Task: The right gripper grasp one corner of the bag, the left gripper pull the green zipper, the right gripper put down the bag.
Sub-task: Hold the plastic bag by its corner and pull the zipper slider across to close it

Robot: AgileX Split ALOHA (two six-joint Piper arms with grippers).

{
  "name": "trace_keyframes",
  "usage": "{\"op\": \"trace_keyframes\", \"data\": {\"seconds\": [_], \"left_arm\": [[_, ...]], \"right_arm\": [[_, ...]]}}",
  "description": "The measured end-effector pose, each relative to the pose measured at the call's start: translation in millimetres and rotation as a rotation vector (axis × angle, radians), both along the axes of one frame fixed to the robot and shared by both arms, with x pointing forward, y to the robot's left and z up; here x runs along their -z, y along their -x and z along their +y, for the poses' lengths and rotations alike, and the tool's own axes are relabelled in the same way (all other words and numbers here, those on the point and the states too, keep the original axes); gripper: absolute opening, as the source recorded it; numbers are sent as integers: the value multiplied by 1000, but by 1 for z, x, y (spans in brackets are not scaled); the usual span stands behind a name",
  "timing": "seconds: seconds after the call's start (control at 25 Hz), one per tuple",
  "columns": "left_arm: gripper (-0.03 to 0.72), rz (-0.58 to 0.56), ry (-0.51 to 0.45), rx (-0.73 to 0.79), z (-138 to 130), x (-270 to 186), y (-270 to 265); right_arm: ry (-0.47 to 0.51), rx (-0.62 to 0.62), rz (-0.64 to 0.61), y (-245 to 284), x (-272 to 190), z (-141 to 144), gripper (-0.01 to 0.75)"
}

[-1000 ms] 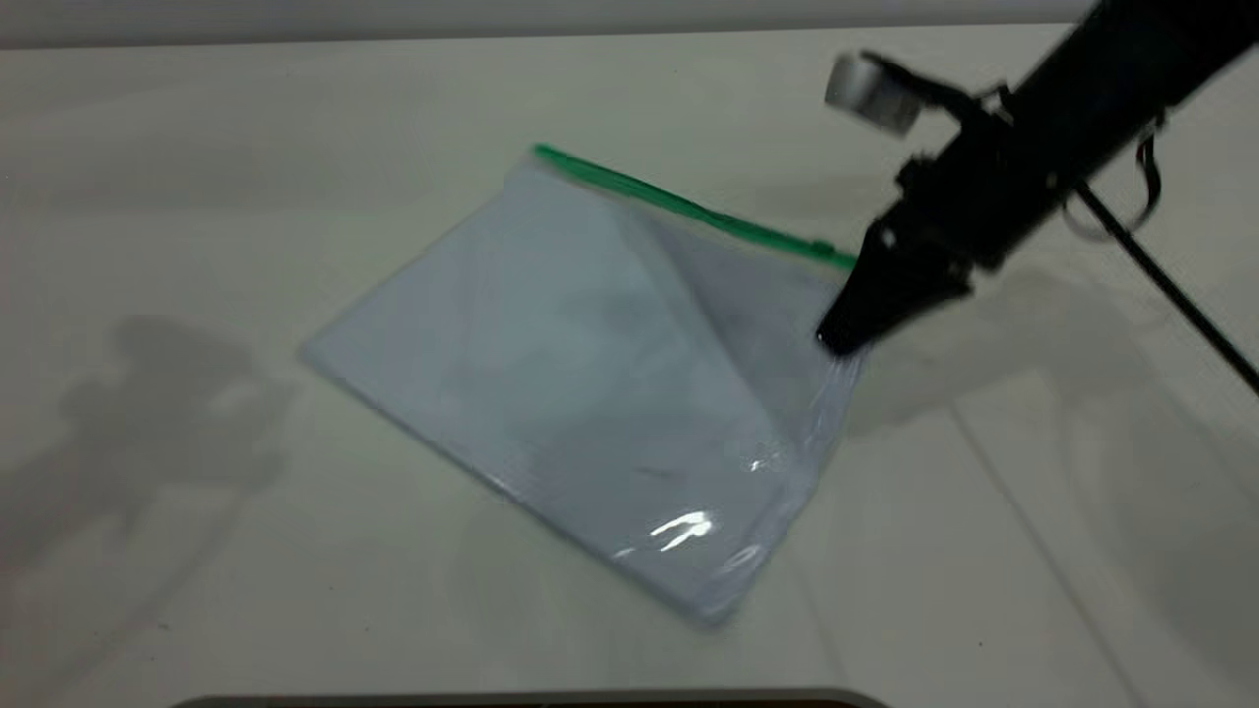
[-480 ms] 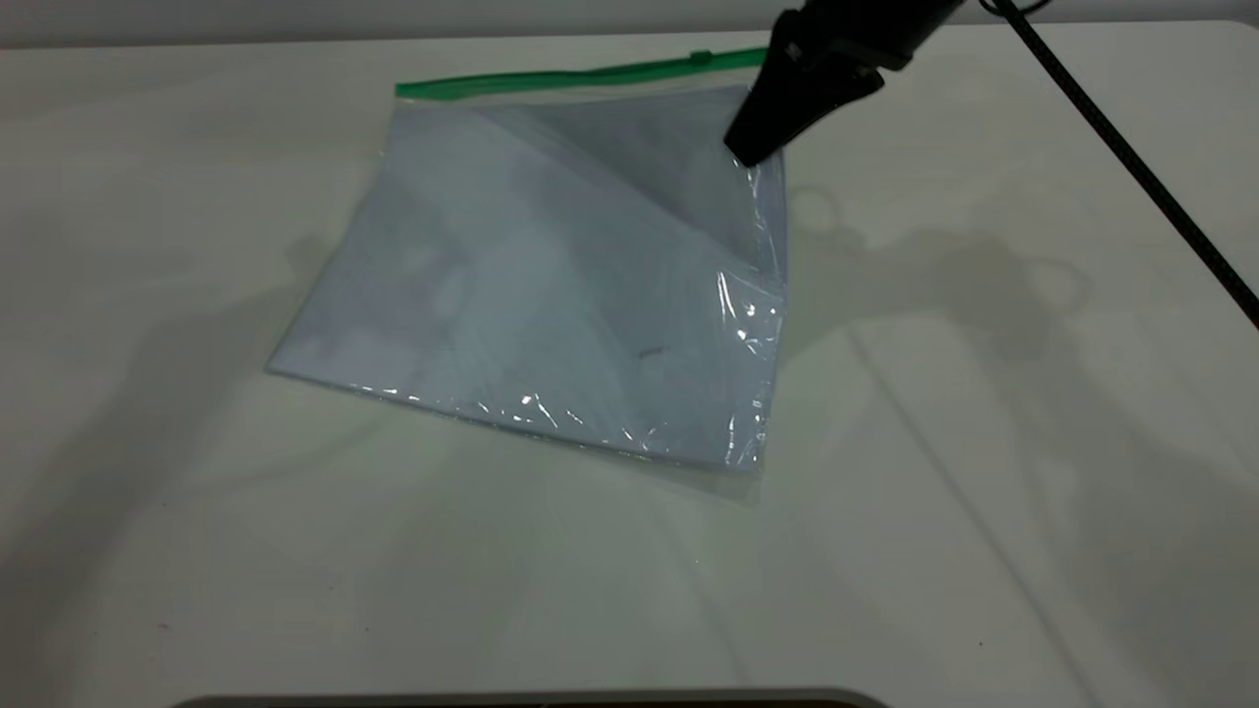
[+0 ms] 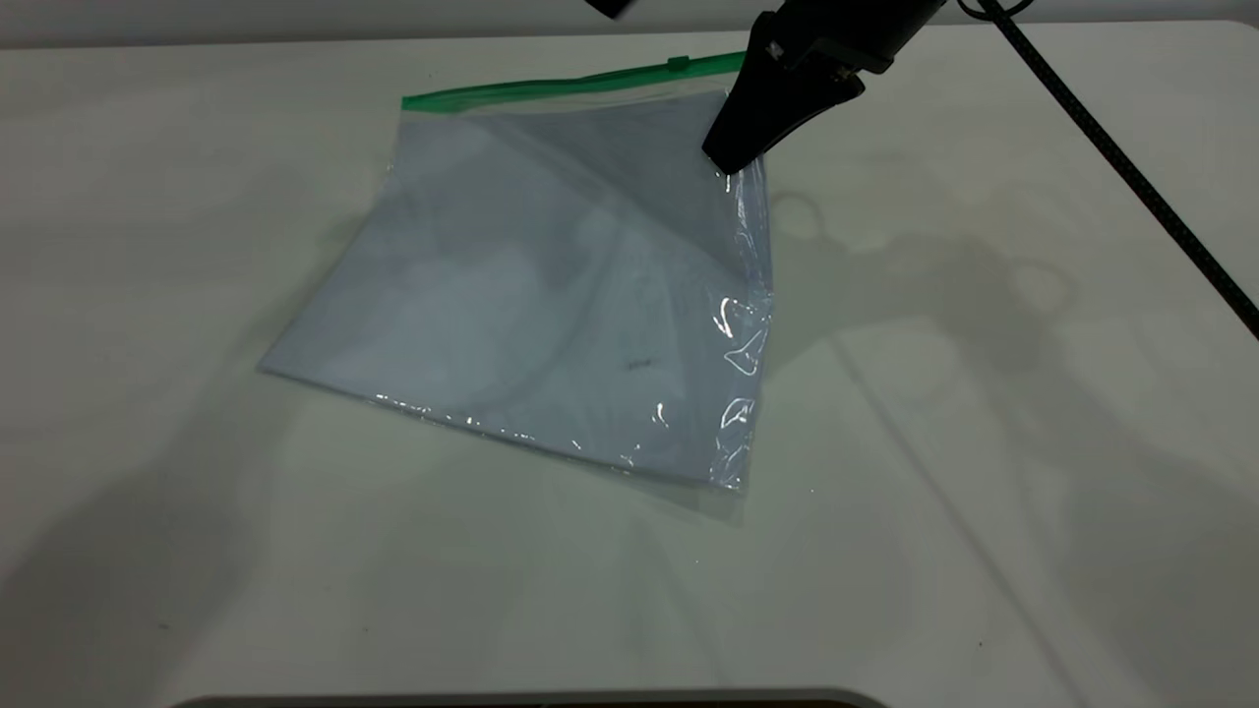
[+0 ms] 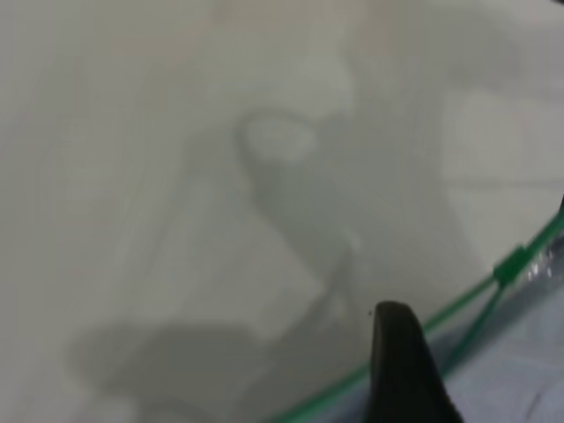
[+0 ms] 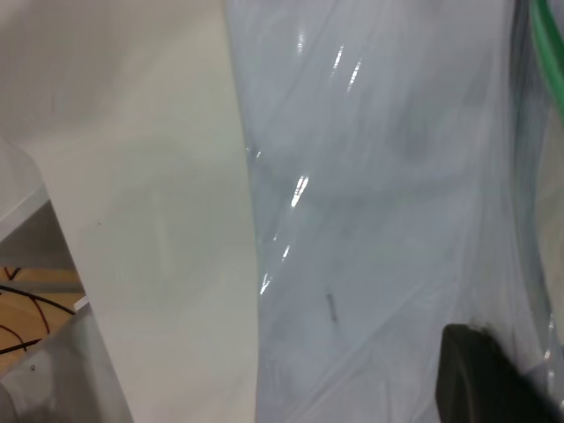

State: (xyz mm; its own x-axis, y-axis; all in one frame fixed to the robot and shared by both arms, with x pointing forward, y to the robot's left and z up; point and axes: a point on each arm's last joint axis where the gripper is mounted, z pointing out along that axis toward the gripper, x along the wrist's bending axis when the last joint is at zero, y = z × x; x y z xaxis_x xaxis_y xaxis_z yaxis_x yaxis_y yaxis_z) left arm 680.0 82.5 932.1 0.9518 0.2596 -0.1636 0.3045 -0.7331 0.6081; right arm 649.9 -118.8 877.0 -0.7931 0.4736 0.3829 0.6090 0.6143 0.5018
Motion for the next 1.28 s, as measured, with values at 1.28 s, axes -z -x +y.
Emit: {"op": "trace_keyframes", "data": {"seconds": [1.28], "left_arm": [[355,16,-4,135,-36,27,9]], "right_arm": [[-6,-6,11,1,0,0,33]]}}
